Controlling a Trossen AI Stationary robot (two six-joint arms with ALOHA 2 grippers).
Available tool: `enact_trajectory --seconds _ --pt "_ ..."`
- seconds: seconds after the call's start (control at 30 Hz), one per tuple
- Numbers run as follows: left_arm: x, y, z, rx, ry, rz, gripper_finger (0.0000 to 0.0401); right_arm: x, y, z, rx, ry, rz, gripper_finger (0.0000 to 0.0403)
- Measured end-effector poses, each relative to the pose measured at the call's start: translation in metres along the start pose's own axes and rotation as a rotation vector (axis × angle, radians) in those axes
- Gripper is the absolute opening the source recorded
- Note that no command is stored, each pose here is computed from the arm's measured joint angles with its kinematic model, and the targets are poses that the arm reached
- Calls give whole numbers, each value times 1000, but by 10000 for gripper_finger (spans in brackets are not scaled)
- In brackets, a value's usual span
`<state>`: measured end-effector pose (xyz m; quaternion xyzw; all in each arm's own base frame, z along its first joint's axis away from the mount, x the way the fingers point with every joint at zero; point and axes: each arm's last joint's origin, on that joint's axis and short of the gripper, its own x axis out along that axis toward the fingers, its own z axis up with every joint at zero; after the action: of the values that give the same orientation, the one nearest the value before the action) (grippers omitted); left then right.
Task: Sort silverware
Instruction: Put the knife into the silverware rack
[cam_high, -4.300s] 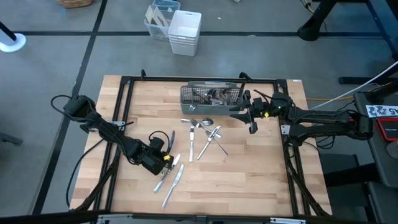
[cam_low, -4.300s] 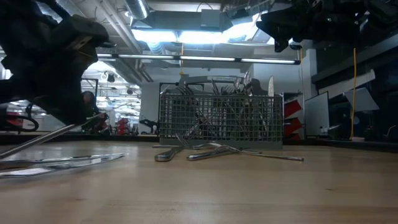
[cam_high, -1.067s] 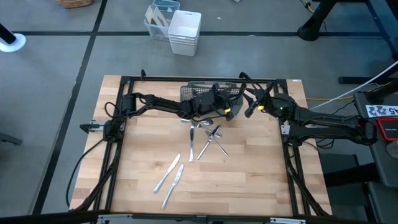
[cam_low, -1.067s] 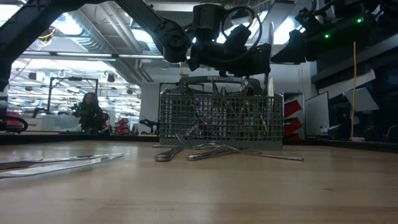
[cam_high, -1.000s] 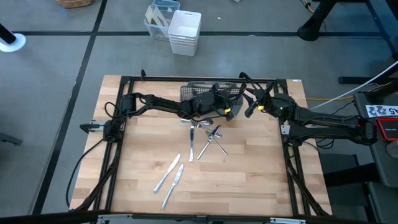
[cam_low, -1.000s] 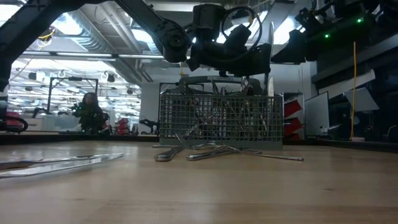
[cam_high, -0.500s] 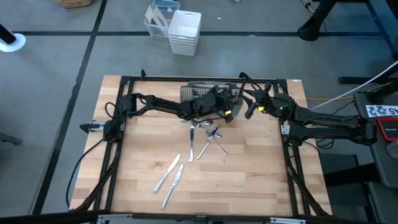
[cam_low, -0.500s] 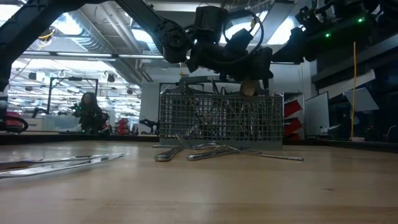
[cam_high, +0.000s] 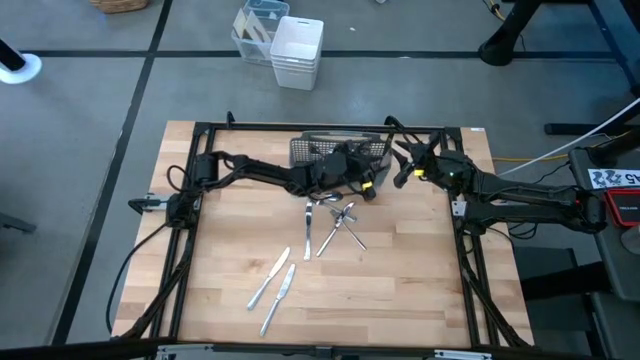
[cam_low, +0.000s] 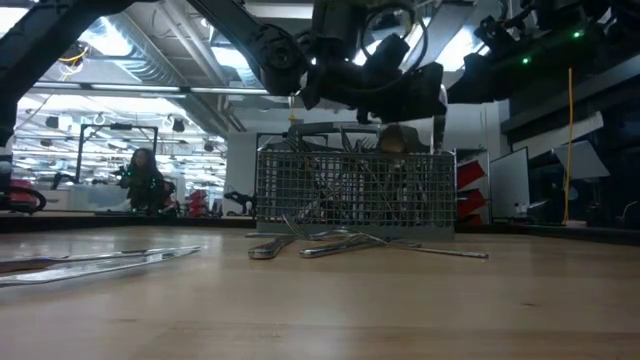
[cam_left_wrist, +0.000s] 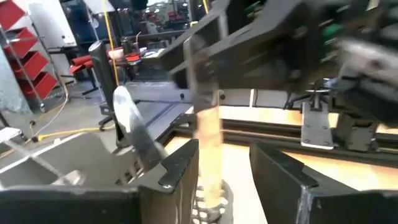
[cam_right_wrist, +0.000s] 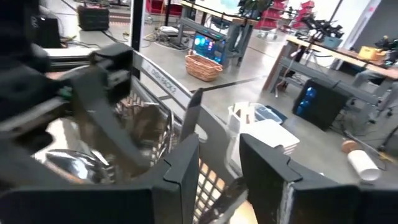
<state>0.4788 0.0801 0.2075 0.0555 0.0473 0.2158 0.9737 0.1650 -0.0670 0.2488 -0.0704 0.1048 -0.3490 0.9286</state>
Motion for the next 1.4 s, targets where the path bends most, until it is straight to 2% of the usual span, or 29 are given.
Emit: enact_trajectory --seconds 0.13,0.4,0.63,0.83,1.0,1.2,1.4 --pt "-4 -4 7 3 -5 -11 138 -1 -2 1 -41 -3 -32 118" --pt "-20 -8 35 -18 26 -36 139 -12 -8 8 -18 -55 -66 118" --pt "-55 -20 54 -76 266 -94 139 -28 -16 18 22 -141 -78 118" --pt "-107 -39 69 -191 534 -122 139 -42 -23 24 53 -217 -66 118" --pt "-154 -60 76 -281 733 -121 139 -49 -23 27 55 -268 34 118" --pt "-207 -96 68 -381 982 -96 139 -50 -17 28 80 -306 255 118" --pt "-249 -133 53 -488 1083 -73 139 -52 -10 29 147 -318 502 118"
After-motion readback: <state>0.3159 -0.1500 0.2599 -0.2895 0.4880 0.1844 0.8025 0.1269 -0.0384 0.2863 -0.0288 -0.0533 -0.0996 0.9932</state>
